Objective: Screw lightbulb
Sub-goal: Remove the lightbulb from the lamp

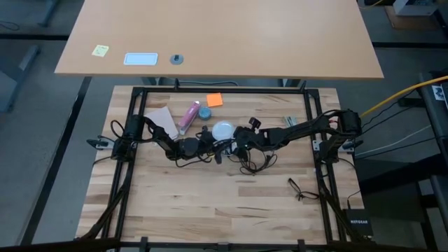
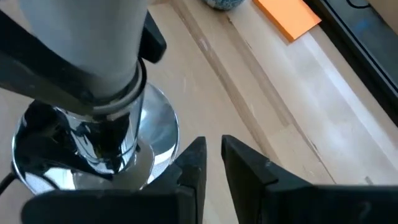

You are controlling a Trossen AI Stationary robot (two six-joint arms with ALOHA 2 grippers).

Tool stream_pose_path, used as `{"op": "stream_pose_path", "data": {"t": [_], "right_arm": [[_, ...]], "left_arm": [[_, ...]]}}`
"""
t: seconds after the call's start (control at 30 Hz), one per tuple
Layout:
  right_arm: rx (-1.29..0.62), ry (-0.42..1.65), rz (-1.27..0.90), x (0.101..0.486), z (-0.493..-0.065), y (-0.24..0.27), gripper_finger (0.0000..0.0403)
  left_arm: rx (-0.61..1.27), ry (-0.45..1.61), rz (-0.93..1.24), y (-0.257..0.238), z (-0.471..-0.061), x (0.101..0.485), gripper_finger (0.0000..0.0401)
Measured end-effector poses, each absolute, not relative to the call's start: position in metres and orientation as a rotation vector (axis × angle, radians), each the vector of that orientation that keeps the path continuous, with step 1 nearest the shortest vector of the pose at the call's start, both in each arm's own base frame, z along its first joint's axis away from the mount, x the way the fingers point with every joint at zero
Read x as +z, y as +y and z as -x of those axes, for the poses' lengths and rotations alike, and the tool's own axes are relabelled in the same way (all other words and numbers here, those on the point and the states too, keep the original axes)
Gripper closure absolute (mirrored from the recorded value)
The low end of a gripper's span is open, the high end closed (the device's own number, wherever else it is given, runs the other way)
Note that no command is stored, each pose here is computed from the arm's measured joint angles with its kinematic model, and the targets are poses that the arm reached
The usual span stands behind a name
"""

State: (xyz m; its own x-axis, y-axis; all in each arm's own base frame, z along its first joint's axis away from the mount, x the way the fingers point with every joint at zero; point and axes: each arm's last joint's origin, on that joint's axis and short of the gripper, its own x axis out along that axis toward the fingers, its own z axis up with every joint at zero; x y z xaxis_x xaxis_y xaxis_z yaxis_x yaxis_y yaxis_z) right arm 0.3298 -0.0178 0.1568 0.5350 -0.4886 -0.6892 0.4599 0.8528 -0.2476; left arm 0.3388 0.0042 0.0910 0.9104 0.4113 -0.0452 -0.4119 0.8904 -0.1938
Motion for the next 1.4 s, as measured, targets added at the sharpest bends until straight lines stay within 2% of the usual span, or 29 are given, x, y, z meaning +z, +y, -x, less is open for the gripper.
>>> {"op": "stream_pose_path", "data": {"t": [0.33,0.47,0.57,1.03,1.4], "right_arm": [[-0.552,0.838,0.031,0.1565,-0.3297,-0.0177,0.0343],[-0.552,0.835,0.029,0.1569,-0.3299,-0.0178,0.0343],[-0.551,0.834,0.029,0.157,-0.3301,-0.0178,0.0343],[-0.55,0.838,0.031,0.1569,-0.3299,-0.0178,0.0343],[-0.55,0.838,0.032,0.1569,-0.3299,-0.0178,0.0343]], "left_arm": [[0.436,0.001,0.191,0.0045,-0.3389,0.0917,0.0236],[0.603,-0.02,0.156,0.0084,-0.3418,0.0951,0.0207],[0.629,-0.041,0.149,0.0101,-0.3452,0.0989,0.0198],[0.628,0.021,0.011,0.0085,-0.346,0.0975,0.0201],[0.63,0.043,0.007,0.0091,-0.346,0.0954,0.0201]]}}
